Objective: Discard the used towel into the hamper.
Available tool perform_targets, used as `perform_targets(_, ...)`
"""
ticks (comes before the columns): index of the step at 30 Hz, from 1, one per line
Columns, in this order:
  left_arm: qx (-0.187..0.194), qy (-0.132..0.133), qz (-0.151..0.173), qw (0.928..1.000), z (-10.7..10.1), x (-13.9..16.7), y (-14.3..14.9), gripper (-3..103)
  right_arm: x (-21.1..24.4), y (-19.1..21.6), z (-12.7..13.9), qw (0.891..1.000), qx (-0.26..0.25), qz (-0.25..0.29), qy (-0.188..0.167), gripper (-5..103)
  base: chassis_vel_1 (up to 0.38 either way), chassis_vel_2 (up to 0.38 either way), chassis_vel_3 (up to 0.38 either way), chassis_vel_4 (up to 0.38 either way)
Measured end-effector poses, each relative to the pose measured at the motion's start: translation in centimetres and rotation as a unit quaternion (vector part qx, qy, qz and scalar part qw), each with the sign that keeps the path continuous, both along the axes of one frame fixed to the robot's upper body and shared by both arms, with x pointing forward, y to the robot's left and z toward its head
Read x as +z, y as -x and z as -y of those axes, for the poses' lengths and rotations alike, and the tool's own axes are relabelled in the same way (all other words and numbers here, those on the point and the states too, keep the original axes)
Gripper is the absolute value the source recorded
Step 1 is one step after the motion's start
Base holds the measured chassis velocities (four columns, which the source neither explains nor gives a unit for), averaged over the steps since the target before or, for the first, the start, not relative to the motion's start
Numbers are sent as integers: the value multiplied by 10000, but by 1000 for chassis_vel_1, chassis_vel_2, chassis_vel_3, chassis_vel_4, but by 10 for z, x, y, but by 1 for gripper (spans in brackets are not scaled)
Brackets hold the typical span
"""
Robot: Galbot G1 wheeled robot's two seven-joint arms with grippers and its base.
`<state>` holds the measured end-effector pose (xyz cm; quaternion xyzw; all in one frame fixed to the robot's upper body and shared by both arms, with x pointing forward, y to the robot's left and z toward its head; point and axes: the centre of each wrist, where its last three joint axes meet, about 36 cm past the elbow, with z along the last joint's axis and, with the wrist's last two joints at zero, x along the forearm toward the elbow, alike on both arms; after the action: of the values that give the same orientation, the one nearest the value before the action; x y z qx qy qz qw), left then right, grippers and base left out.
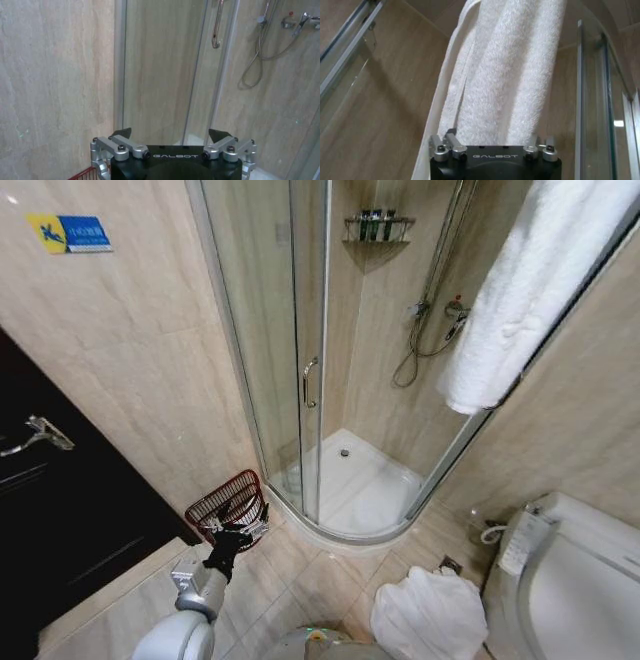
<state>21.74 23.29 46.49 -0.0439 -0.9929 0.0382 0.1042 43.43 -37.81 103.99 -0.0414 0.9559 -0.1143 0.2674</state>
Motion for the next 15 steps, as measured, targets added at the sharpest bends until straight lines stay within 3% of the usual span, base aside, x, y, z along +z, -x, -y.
perform_targets(8, 0, 0, 0, 10000, 0, 0, 0, 100, 5, 2, 3, 10000, 15, 59, 0, 41, 0, 0, 0, 0)
perform_targets(11, 0, 0, 0, 10000, 0, 0, 0, 100, 6, 3, 6, 10000, 17, 79, -23, 35, 0, 0, 0, 0)
perform_targets(14, 0, 0, 0, 10000, 0, 0, 0, 100, 6, 7, 9, 9999, 25, 112, -69, 19, 0, 0, 0, 0)
perform_targets(15, 0, 0, 0, 10000, 0, 0, 0, 100, 6, 7, 9, 9999, 25, 112, -69, 19, 0, 0, 0, 0)
